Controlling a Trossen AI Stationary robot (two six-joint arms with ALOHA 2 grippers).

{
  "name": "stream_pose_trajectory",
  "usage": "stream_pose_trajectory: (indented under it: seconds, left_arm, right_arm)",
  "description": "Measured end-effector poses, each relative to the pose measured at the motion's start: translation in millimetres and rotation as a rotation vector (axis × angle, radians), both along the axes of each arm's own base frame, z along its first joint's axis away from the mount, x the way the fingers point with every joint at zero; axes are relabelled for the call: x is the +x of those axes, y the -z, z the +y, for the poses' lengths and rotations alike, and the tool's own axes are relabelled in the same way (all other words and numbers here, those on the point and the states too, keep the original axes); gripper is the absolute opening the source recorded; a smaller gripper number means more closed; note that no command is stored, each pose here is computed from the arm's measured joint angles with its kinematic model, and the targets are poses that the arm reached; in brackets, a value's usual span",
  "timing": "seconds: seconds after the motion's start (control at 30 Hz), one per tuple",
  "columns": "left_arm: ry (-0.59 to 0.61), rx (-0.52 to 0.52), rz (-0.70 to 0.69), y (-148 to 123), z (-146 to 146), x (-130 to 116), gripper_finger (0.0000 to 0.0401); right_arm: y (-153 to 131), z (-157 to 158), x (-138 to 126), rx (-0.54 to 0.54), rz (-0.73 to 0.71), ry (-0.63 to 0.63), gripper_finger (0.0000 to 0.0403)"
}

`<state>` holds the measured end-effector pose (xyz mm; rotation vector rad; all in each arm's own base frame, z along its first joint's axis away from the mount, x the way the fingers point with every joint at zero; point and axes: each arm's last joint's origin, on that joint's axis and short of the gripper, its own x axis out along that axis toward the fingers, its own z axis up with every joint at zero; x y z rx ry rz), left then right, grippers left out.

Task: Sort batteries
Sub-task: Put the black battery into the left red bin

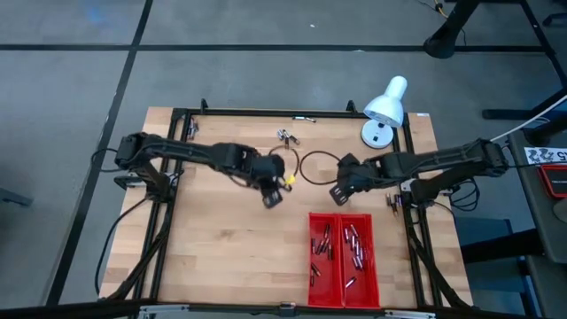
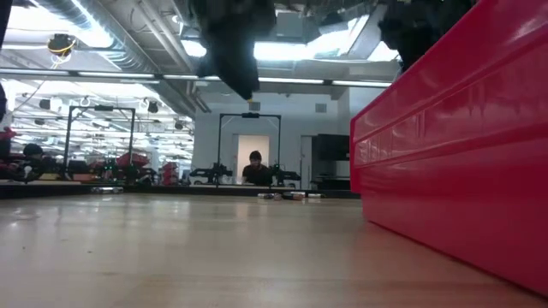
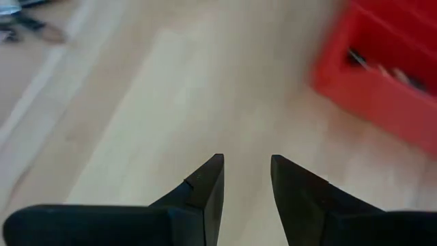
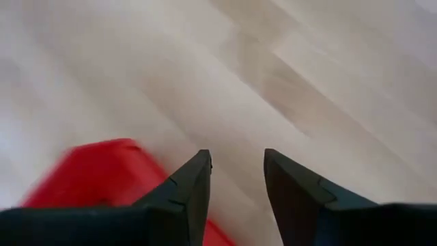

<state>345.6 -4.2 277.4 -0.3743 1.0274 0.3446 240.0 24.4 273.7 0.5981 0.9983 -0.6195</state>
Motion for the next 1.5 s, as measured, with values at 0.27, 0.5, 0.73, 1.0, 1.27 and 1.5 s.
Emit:
stream_pose_trajectory:
  seconds: [0.27, 0.5, 0.73, 1.0, 1.27, 1.5]
  left_arm:
    - [-0.329, -0.087, -0.15, 3.8, 58.9, 13.2, 0.0111]
    - [-0.453, -0.088, -0.138, 35.2, 104.8, 26.3, 0.012]
    - [-0.37, -0.004, -0.076, 70.6, 139.4, 35.2, 0.0145]
    - [-0.349, -0.03, -0.034, 102.5, 162.2, 47.0, 0.0195]
    - [-0.562, -0.03, -0.075, 104.6, 177.1, 49.8, 0.0238]
    - [-0.679, -0.045, -0.085, 112.6, 183.1, 49.4, 0.0234]
  right_arm:
    - [-7.1, 7.3, 13.3, -0.031, -0.132, -0.168, 0.0138]
    - [-8.2, -2.7, 16.2, -0.026, -0.15, -0.151, 0.0138]
    - [-11.2, -17.8, 21.3, 0.002, -0.215, -0.039, 0.0138]
    - [-14.4, -30.3, 26.0, 0.075, -0.272, -0.039, 0.0138]
    - [-12.4, -36.9, 23.6, 0.073, -0.225, -0.196, 0.0138]
    - [-11.2, -51.0, 14.6, 0.099, -0.169, -0.315, 0.0138]
